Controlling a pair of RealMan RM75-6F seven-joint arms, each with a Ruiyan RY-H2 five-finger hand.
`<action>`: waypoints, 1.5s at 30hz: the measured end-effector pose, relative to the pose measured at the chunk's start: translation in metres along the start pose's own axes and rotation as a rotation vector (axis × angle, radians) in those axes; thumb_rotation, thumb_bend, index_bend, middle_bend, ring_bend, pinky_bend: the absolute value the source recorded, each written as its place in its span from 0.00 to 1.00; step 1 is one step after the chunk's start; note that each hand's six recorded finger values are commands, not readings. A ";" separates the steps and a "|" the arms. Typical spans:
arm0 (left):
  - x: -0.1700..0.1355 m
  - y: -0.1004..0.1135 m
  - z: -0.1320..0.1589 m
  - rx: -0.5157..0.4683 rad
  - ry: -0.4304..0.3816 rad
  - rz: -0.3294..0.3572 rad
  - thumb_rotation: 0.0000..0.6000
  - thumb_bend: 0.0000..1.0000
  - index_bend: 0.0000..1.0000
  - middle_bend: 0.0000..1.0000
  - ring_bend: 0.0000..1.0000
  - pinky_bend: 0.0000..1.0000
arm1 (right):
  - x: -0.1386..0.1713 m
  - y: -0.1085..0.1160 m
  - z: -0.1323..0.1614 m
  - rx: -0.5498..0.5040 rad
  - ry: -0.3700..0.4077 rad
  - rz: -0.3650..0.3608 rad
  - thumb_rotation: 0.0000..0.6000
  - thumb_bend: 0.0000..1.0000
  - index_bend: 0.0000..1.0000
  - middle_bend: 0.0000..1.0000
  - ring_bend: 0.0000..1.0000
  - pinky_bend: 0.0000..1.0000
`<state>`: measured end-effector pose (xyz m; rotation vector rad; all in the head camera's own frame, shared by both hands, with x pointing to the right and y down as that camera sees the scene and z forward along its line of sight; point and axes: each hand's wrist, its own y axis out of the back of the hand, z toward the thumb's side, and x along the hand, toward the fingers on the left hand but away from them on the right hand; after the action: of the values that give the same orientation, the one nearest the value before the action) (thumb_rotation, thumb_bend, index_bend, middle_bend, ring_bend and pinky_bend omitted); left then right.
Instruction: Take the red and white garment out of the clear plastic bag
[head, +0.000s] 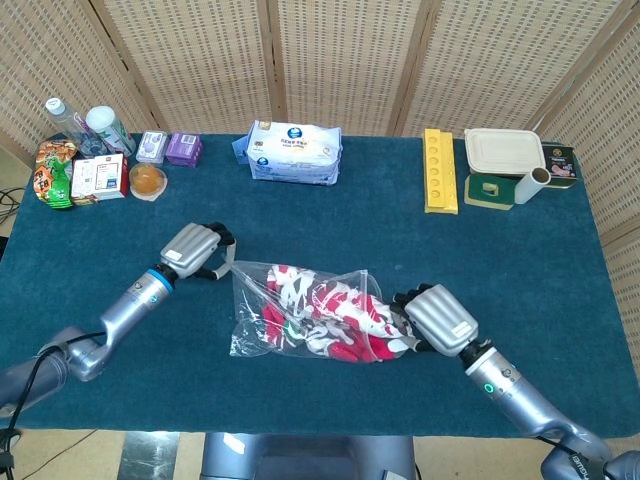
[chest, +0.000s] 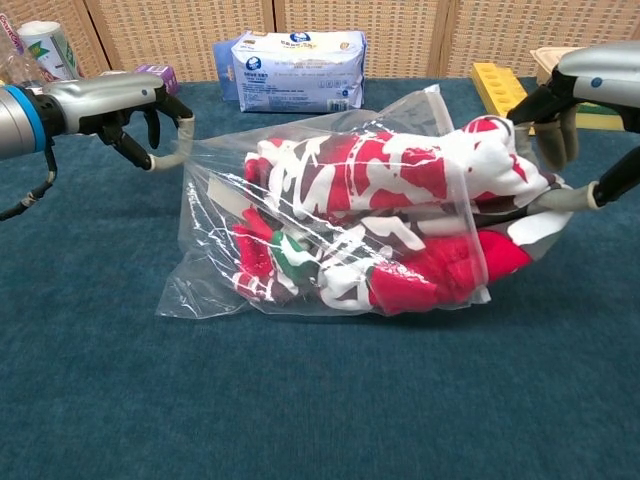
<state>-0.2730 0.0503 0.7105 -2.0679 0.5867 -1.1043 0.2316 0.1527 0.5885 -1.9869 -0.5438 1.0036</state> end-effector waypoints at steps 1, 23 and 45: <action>-0.002 0.001 -0.003 -0.002 0.007 0.003 1.00 0.48 0.93 0.46 0.29 0.43 | 0.001 0.001 -0.002 0.000 -0.006 -0.003 1.00 0.55 0.73 0.51 0.57 0.49; -0.072 0.034 -0.080 0.036 0.210 0.077 1.00 0.49 0.93 0.46 0.30 0.44 | 0.023 0.028 -0.056 0.010 -0.175 -0.097 1.00 0.55 0.73 0.52 0.57 0.50; -0.104 0.041 -0.108 0.028 0.347 0.031 1.00 0.00 0.00 0.03 0.00 0.08 | 0.060 0.031 -0.093 0.057 -0.299 -0.104 1.00 0.22 0.18 0.18 0.25 0.27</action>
<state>-0.4220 0.0529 0.6662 -1.8483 0.7625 -1.4568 0.3426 0.1305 0.5678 -1.7497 -0.7635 1.2456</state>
